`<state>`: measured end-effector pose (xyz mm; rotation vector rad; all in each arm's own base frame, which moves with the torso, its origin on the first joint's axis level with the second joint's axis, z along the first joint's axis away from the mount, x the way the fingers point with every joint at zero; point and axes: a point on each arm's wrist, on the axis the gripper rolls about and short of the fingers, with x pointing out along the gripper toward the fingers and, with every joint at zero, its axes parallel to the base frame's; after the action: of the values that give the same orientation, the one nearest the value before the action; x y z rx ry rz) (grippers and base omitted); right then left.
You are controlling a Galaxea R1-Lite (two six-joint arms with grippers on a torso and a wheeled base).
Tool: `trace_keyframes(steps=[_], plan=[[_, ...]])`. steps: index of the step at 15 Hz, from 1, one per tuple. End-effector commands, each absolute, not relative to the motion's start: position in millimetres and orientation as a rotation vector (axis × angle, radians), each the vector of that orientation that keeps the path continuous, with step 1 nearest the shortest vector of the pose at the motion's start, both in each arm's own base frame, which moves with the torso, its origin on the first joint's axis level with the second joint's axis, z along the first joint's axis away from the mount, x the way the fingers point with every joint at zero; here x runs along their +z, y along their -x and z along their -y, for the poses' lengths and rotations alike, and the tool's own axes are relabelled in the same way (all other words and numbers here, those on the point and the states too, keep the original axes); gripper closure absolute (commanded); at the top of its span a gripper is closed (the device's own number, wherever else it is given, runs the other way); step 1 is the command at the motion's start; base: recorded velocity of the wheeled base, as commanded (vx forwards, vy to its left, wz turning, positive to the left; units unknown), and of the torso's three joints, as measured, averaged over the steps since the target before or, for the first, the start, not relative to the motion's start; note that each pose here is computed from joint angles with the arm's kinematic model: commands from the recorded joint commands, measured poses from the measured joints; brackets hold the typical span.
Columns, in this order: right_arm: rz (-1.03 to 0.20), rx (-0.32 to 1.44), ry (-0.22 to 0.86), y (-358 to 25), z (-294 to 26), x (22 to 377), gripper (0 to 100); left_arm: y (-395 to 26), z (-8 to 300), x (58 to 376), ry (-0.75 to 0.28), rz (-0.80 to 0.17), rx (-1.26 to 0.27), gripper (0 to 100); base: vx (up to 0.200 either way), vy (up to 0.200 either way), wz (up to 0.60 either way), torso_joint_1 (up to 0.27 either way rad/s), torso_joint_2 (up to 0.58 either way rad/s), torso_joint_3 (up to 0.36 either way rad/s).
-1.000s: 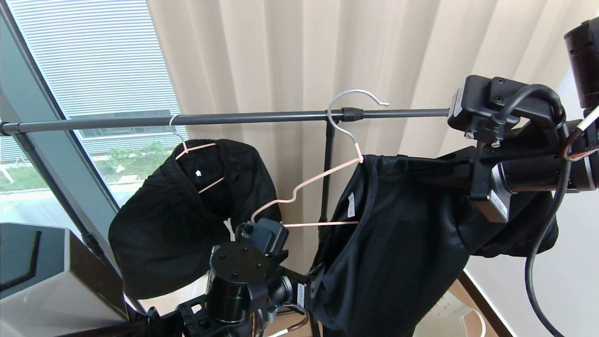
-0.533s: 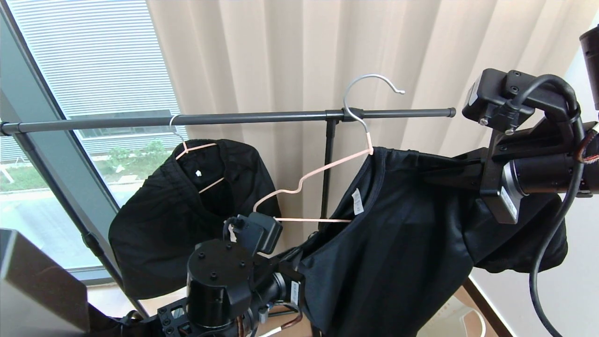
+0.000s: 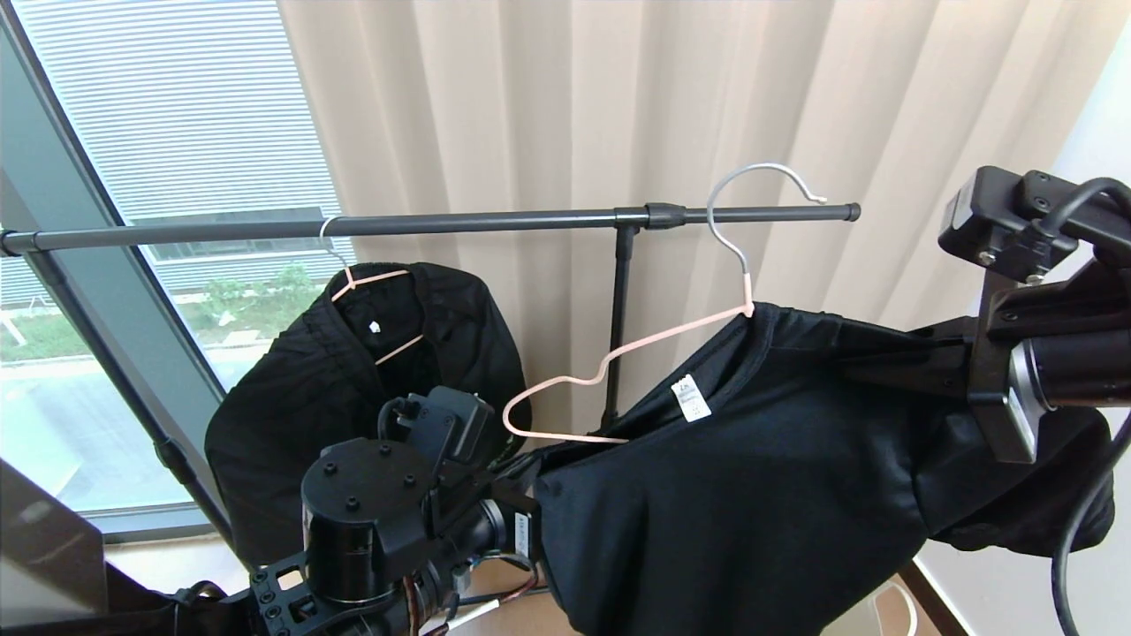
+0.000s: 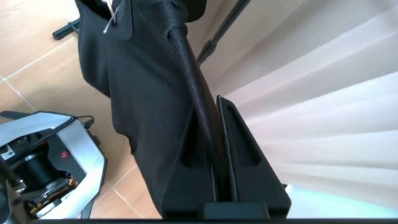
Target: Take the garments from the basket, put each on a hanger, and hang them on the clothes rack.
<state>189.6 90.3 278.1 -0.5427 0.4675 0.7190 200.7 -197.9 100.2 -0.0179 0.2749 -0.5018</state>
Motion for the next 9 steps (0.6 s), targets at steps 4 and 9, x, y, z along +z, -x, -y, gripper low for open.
trace_keyframes(steps=[4,9], plan=[[-0.461,0.706,0.516,-165,-78,273,100,-207,190,102,0.035,-0.259,-0.473,100,0.000,0.000,0.00,0.000,0.00,0.000],[-0.475,0.704,0.515,-157,-74,266,100,-214,183,104,0.044,-0.251,-0.439,100,0.000,0.000,0.00,0.000,0.00,0.000]])
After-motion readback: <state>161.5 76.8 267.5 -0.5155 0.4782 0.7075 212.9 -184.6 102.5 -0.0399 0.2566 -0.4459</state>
